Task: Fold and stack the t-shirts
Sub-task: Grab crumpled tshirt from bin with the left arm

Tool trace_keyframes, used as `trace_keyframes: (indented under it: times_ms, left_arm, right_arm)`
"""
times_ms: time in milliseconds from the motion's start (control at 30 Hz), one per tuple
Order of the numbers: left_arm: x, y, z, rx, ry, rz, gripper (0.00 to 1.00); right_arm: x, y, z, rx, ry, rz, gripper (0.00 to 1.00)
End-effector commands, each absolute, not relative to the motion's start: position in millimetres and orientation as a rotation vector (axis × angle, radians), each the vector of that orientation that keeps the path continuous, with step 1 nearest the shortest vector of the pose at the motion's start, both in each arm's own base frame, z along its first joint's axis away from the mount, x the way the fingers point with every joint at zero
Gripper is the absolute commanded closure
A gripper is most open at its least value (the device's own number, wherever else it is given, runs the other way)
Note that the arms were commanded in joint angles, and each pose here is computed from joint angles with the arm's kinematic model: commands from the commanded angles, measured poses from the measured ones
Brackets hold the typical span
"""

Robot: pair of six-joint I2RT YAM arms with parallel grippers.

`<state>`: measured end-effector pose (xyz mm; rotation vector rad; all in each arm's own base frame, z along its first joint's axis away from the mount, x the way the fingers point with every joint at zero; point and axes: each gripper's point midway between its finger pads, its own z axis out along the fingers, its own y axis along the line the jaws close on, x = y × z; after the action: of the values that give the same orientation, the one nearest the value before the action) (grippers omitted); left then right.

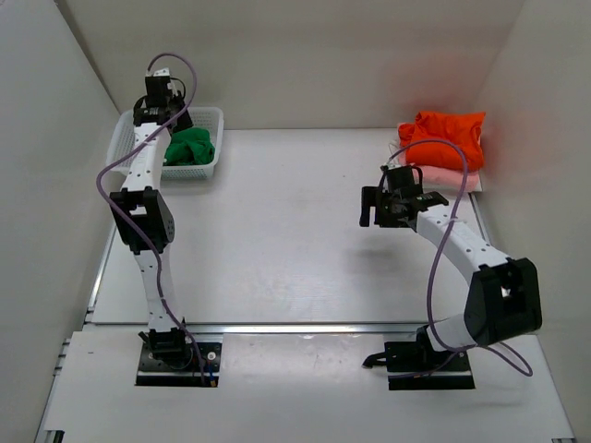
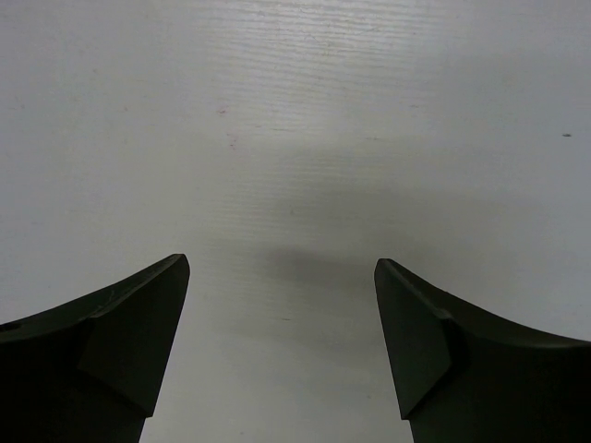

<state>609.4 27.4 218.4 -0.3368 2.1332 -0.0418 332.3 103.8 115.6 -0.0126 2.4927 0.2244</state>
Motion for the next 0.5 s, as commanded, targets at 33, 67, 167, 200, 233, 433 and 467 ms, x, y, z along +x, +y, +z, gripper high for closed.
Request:
trace_keyframes:
  times_ms: [33,67,167,200,233,433,467]
  left_arm:
    - [616,39,253,-0.427,2.041,-0.006,0.28]
    - [620,41,240,-0.44,2.055,-0.008,0.26]
    - [620,48,206,-0.488,2.119,-0.009,0.17]
    - [620,47,196,-0.478,2.141,0.004,0.18]
    - [620,43,183,-0.467,2.173,0.012,0.13]
    - [627,56,106,-0.539,2.294,0.015,0.09]
    - [627,47,91,-0.528,2.331,-0.007,0.12]
  right_arm:
    - [352,105,129,-0.063,2.471,0.191,0.21]
    - [355,104,130,-0.055,2.47,0.185,0.21]
    - [360,107,133,-0.049,2.463,0.205,0.21]
    - [362,105,132,-0.041,2.463,0.201,0.21]
    - [363,109,136,-0.05,2.456,0.241,0.2]
    - [369,107,145,-0.02,2.433,0.318,0.2]
    - [370,105,146,-0.012,2.426,0.316,0.21]
